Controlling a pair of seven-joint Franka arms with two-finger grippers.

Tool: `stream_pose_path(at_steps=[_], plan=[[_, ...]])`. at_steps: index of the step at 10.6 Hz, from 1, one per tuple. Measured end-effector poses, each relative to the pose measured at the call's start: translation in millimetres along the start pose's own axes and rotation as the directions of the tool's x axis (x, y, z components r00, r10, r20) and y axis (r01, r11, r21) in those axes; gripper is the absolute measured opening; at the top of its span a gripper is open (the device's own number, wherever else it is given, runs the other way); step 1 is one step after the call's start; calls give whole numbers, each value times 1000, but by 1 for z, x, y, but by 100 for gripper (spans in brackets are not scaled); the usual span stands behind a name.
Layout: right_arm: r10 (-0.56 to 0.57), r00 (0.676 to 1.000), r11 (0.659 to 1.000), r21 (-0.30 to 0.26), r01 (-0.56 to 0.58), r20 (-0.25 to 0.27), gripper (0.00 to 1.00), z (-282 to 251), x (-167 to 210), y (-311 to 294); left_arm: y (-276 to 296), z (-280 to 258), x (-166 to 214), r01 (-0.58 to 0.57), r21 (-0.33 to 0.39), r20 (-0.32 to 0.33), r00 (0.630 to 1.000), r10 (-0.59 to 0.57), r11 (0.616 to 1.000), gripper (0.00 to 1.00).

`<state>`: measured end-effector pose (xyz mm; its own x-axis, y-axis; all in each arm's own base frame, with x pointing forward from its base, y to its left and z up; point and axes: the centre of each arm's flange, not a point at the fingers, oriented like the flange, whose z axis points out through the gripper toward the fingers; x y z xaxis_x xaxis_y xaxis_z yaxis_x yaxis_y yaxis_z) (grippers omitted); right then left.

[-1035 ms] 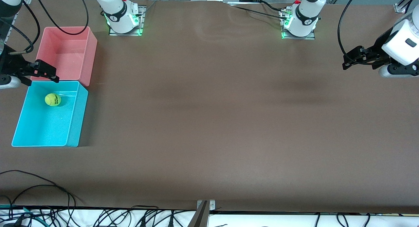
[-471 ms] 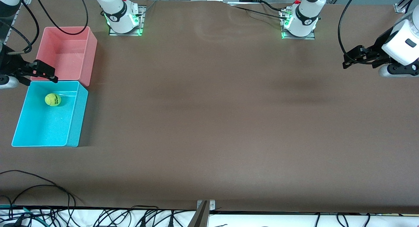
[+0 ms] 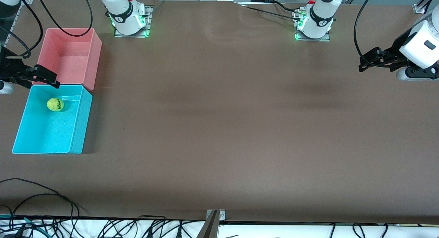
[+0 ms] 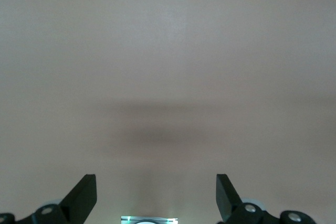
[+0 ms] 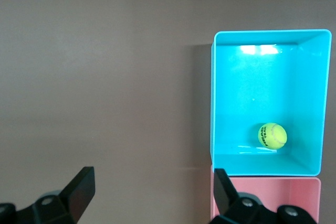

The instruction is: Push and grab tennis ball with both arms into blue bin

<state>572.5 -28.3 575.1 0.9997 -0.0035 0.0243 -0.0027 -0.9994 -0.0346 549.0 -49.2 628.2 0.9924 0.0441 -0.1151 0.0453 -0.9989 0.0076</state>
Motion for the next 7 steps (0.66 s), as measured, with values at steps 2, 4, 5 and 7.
stream_pose_path(at_steps=[2,4,5,7], plan=[[2,1000,1000,0,-2,0,100,0,0,0,2,0,0,-4,0,0,1000,4,1000,100],[2,1000,1000,0,-2,0,100,0,0,0,2,0,0,-4,0,0,1000,4,1000,100],[2,1000,1000,0,-2,1,100,0,0,0,2,0,0,-4,0,0,1000,4,1000,100],[2,1000,1000,0,-2,1,100,1,0,0,2,0,0,-3,0,0,1000,3,1000,100]])
